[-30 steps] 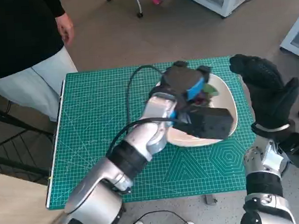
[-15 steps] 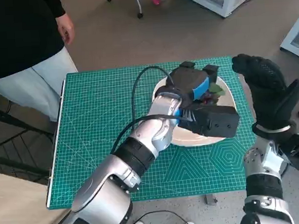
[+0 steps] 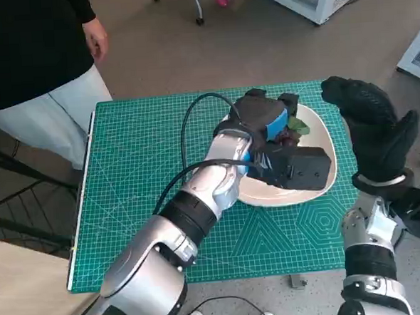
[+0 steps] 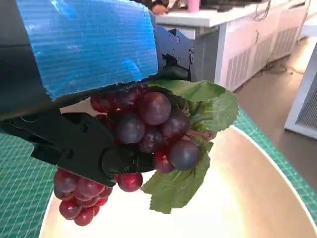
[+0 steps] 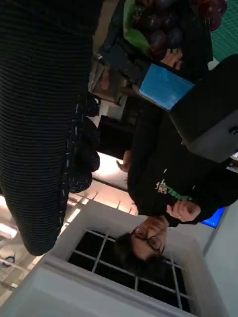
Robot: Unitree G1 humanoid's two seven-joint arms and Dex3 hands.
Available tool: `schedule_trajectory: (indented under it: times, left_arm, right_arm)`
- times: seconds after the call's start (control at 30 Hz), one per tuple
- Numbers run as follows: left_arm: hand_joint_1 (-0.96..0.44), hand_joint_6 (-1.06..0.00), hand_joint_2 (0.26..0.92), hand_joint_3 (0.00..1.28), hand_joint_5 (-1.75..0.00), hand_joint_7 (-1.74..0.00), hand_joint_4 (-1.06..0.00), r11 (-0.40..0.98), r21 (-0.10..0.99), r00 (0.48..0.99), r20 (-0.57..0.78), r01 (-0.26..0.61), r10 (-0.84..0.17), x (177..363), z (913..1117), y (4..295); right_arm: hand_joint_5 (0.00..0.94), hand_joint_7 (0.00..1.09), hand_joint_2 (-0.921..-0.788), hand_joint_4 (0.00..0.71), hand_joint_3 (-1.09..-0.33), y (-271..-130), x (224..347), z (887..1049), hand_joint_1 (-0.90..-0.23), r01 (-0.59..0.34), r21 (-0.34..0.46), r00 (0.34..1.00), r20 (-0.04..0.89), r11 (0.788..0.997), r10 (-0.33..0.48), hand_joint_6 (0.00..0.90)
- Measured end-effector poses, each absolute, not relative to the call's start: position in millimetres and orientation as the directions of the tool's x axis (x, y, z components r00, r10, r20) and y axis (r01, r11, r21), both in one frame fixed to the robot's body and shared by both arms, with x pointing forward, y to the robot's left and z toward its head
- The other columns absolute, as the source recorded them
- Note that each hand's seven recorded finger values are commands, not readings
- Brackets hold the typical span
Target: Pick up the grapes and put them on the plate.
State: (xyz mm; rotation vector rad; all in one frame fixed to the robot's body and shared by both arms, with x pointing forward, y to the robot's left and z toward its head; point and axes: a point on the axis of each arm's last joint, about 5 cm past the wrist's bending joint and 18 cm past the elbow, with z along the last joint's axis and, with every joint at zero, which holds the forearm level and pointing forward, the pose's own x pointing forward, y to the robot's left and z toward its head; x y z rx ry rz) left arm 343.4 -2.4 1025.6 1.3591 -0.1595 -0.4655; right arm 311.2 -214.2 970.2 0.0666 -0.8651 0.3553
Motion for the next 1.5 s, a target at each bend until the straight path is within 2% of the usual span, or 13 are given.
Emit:
schedule_trajectory:
  times: [0.03, 0.1, 0.17, 0.27, 0.4, 0.73, 1.17, 1.33, 1.5]
  left_arm:
    - [-0.44, -0.39, 0.921, 0.13, -0.46, -0.28, -0.36, 0.134, 0.961, 0.897, -0.169, 0.242, -0.409, 343.5, 1025.7, -2.3]
    - [-0.50, -0.32, 0.921, 0.12, -0.22, -0.13, -0.22, 0.127, 0.956, 0.894, -0.194, 0.265, -0.405, 343.7, 1026.0, -2.3]
    - [-0.55, -0.23, 0.921, 0.11, -0.10, -0.06, -0.10, 0.116, 0.953, 0.892, -0.212, 0.279, -0.399, 343.8, 1026.7, -2.6]
    - [-0.60, -0.14, 0.921, 0.12, -0.03, -0.02, -0.03, 0.096, 0.954, 0.892, -0.226, 0.284, -0.391, 343.8, 1028.3, -3.3]
    - [-0.67, -0.08, 0.921, 0.16, -0.01, 0.00, -0.01, 0.073, 0.959, 0.893, -0.224, 0.273, -0.390, 343.6, 1029.7, -4.4]
    - [-0.79, -0.03, 0.921, 0.31, 0.00, 0.00, 0.00, 0.058, 0.964, 0.882, -0.213, 0.261, -0.420, 343.6, 1030.5, -4.5]
    - [-0.82, -0.01, 0.921, 0.33, 0.00, 0.00, 0.00, 0.077, 0.971, 0.885, -0.171, 0.225, -0.433, 346.2, 1034.8, 3.6]
    - [-0.79, -0.02, 0.921, 0.35, 0.00, -0.01, 0.00, 0.151, 0.973, 0.891, -0.090, 0.174, -0.445, 347.5, 1035.4, 18.8]
    - [-0.72, -0.06, 0.921, 0.40, 0.00, -0.02, 0.00, 0.332, 0.935, 0.881, 0.049, 0.126, -0.471, 344.9, 1027.1, 44.5]
  right_arm:
    - [0.000, 0.00, -0.921, 0.311, -0.616, -214.1, 311.2, 970.2, -0.576, -0.333, -0.085, 0.594, 0.754, 0.939, 0.279, 0.403]
    - [0.000, 0.00, -0.921, 0.311, -0.616, -213.9, 311.4, 970.1, -0.576, -0.335, -0.085, 0.595, 0.753, 0.938, 0.281, 0.403]
    - [0.001, 0.00, -0.921, 0.312, -0.615, -213.7, 311.5, 970.0, -0.575, -0.337, -0.083, 0.597, 0.752, 0.938, 0.281, 0.404]
    - [0.001, 0.00, -0.921, 0.313, -0.614, -213.4, 311.6, 969.7, -0.574, -0.339, -0.081, 0.598, 0.750, 0.937, 0.282, 0.405]
    - [0.001, 0.00, -0.921, 0.312, -0.613, -213.3, 311.8, 969.5, -0.573, -0.342, -0.079, 0.600, 0.748, 0.936, 0.282, 0.404]
    - [0.000, 0.00, -0.921, 0.310, -0.611, -212.7, 311.8, 969.0, -0.573, -0.345, -0.076, 0.602, 0.747, 0.936, 0.282, 0.406]
    - [0.000, 0.00, -0.921, 0.302, -0.609, -211.6, 311.9, 968.5, -0.572, -0.347, -0.076, 0.603, 0.745, 0.935, 0.284, 0.407]
    - [0.001, 0.00, -0.921, 0.303, -0.609, -209.6, 312.0, 968.1, -0.571, -0.348, -0.071, 0.604, 0.746, 0.935, 0.281, 0.408]
    - [0.000, 0.00, -0.921, 0.301, -0.607, -206.6, 312.1, 967.3, -0.573, -0.348, -0.066, 0.603, 0.748, 0.935, 0.277, 0.409]
